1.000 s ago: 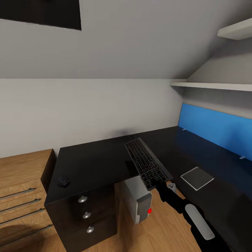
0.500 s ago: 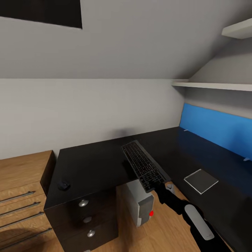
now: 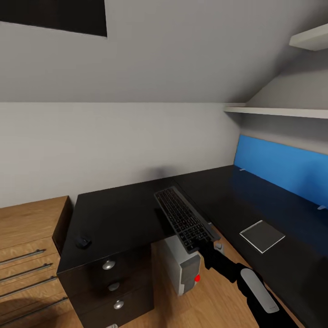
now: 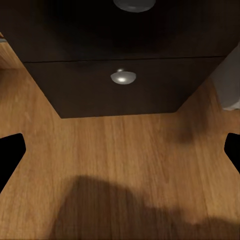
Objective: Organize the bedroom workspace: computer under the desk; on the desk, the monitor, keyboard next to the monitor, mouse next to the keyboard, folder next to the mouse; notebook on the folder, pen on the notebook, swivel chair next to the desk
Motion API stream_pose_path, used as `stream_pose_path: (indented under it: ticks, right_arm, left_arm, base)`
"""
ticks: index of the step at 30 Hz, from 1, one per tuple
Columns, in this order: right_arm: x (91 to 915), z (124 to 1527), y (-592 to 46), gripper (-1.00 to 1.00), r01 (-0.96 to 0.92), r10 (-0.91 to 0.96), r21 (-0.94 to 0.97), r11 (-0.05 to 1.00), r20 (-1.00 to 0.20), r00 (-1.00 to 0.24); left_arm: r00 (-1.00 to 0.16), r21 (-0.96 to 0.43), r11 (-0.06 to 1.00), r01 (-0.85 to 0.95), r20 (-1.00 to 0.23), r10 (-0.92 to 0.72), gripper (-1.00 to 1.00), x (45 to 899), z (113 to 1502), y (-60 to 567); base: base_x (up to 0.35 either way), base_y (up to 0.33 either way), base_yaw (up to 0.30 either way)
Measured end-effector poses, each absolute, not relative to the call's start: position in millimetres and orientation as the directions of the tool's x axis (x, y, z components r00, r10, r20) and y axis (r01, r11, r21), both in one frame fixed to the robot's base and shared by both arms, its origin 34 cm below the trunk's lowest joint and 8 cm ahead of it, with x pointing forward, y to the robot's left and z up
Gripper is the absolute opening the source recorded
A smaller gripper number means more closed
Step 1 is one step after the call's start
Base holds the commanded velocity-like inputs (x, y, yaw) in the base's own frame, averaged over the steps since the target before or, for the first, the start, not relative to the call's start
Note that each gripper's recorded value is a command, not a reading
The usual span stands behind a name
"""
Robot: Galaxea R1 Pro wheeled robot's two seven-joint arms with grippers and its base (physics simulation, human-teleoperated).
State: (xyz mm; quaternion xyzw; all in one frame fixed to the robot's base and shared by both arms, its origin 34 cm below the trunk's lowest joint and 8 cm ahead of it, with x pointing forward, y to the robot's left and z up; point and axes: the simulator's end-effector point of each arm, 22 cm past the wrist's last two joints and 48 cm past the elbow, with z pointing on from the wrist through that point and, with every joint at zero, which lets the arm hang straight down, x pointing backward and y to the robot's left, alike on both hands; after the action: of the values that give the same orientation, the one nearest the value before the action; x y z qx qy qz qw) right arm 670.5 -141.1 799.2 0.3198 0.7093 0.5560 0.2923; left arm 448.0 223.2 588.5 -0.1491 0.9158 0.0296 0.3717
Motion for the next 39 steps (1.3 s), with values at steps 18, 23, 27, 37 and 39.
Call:
stream_pose_path:
  ticks: [18,23,27,37,39]
  right_arm:
    - [670.1,799.0,-132.0,-1.0,0.128,0.777,0.977,0.172,-0.055,-0.627]
    - [670.2,799.4,-132.4,-1.0,0.127,0.778,0.977,0.171,-0.055,-0.626]
    - [669.9,798.2,-132.9,-1.0,0.126,0.775,0.975,0.181,-0.063,-0.628]
    - [668.9,796.4,-131.6,-1.0,0.126,0.772,0.973,0.193,-0.071,-0.632]
    - [668.9,796.1,-131.5,-1.0,0.127,0.772,0.973,0.194,-0.071,-0.632]
  left_arm:
    - [-0.717,-0.049,0.951,-0.306,-0.645,-0.264,1.0,403.9,573.7,217.5]
    - [-0.702,-0.067,0.95,-0.305,-0.659,-0.272,1.0,411.4,581.8,214.1]
    - [-0.692,-0.079,0.949,-0.305,-0.666,-0.278,1.0,415.8,586.8,211.9]
    - [-0.69,-0.081,0.949,-0.304,-0.668,-0.278,1.0,416.3,587.8,211.3]
    - [-0.69,-0.081,0.949,-0.304,-0.668,-0.278,1.0,416.3,587.8,211.3]
  base:
    - [0.0,0.0,0.0]
    - [0.0,0.0,0.0]
    - [0.001,0.0,0.0]
    - [0.154,0.0,0.0]
    - [0.168,0.0,0.0]
